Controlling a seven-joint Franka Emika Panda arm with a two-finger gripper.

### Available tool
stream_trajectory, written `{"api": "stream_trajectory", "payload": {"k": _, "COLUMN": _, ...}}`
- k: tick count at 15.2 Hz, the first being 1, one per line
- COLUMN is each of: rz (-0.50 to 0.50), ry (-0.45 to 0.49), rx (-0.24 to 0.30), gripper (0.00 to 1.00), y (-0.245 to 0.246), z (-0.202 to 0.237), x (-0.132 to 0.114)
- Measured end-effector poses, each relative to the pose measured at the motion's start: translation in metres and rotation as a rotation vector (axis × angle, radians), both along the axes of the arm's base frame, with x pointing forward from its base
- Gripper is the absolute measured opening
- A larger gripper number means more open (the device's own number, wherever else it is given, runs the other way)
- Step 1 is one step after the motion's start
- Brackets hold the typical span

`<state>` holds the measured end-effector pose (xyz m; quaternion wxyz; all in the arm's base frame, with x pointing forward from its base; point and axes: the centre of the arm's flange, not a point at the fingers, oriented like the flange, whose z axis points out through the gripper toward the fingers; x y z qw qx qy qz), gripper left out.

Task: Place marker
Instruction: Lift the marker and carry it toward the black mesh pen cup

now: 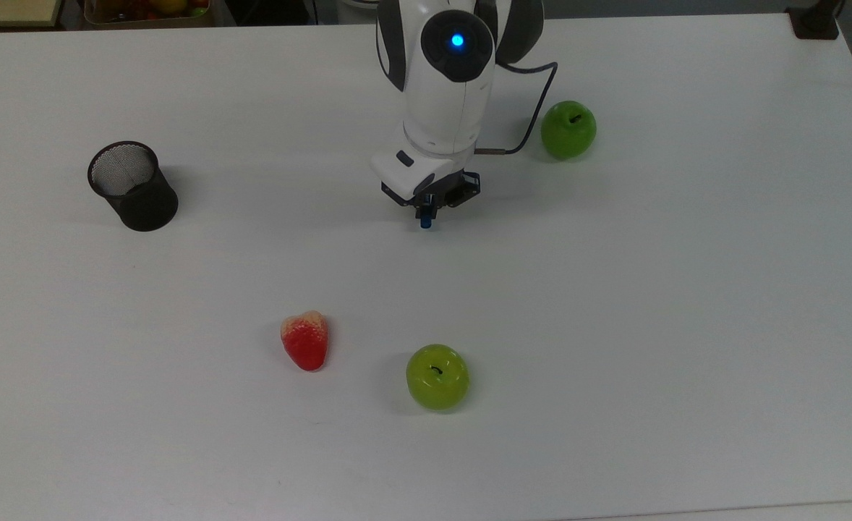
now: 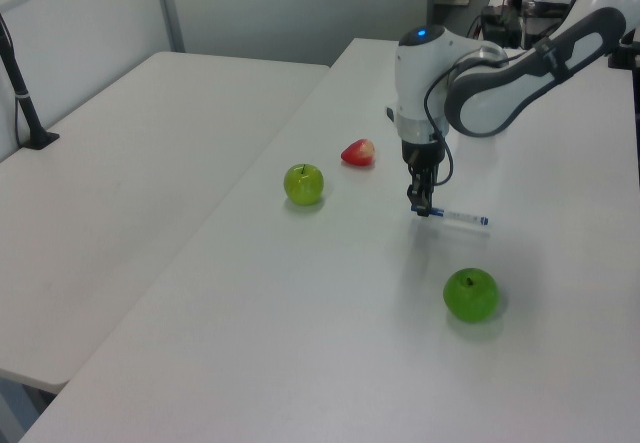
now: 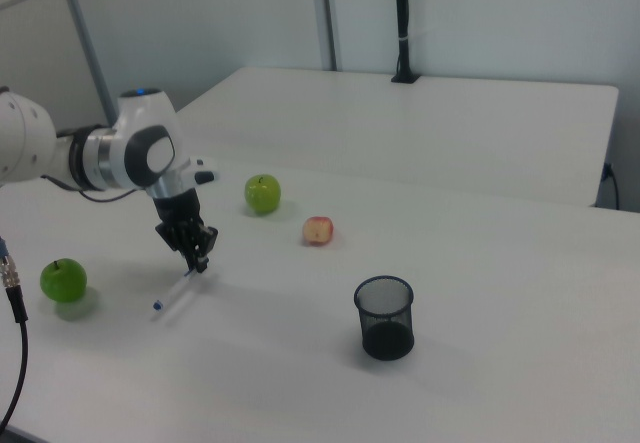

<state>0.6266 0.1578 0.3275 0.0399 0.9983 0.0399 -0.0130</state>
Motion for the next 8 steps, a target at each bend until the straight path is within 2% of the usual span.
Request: {"api": "stream_trajectory", "payload": {"k": 8, "rz": -0.063, "ry": 0.004, "rx": -0.032, "gripper": 0.17, "y": -0.021, "z": 0.146, "x": -0.003}}
